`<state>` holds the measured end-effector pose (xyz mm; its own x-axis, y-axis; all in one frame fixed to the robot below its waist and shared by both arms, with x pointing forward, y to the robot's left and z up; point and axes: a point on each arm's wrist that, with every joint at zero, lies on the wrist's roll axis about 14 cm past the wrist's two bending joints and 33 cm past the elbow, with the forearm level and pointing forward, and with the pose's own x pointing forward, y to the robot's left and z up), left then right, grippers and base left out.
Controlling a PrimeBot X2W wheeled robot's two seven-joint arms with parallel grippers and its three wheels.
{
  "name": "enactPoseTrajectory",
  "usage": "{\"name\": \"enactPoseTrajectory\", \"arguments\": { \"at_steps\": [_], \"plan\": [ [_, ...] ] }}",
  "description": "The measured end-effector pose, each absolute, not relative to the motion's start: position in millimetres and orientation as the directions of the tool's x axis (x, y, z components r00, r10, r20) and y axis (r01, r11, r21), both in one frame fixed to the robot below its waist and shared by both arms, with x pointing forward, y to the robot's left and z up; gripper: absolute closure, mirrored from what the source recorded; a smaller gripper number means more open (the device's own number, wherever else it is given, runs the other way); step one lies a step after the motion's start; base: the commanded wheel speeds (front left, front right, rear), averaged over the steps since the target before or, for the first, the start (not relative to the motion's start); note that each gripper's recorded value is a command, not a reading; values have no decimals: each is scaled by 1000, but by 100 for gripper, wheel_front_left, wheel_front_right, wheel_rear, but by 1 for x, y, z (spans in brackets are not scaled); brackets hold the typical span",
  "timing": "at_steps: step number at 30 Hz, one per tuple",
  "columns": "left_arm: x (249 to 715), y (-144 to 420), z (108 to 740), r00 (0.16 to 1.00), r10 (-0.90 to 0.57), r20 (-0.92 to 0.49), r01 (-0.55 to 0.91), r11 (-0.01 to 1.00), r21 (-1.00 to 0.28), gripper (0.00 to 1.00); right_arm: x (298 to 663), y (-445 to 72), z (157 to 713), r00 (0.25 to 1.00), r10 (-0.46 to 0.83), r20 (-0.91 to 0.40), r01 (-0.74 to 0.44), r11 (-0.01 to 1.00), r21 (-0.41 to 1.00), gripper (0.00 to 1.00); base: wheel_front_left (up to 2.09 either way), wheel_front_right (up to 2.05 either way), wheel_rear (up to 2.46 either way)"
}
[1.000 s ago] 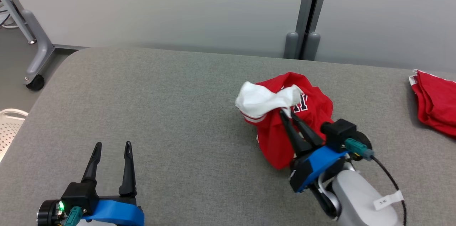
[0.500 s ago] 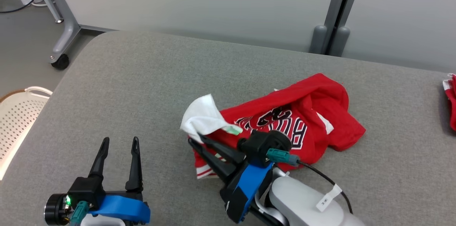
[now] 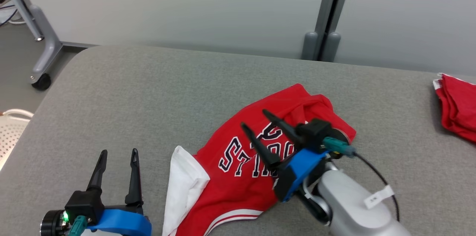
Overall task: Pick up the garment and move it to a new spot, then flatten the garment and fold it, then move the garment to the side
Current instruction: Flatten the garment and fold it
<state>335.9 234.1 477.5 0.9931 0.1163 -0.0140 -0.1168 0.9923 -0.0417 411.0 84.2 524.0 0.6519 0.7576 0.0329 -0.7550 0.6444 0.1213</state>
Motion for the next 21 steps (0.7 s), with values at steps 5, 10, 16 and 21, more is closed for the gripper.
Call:
{"name": "enactPoseTrajectory", "arguments": {
  "at_steps": [5, 10, 16, 21],
  "plan": [
    [342, 223, 478, 997, 78, -11, -78, 996, -36, 0, 443, -14, 536, 834, 544, 95, -552, 829, 88, 0, 0, 0, 0],
    [345, 214, 478, 999, 52, -9, -52, 998, -35, 0, 435, -88, 535, 924, 362, 125, -374, 924, 84, 0, 0, 0, 0],
    [348, 207, 478, 1000, 27, -9, -27, 999, -28, 0, 401, -144, 495, 980, 198, 36, -201, 973, 116, 0, 0, 0, 0],
    [350, 204, 474, 1000, 16, -22, -16, 1000, -24, 0, 374, -156, 463, 988, 144, -52, -135, 981, 140, 0, 0, 0, 0]
  ]
}}
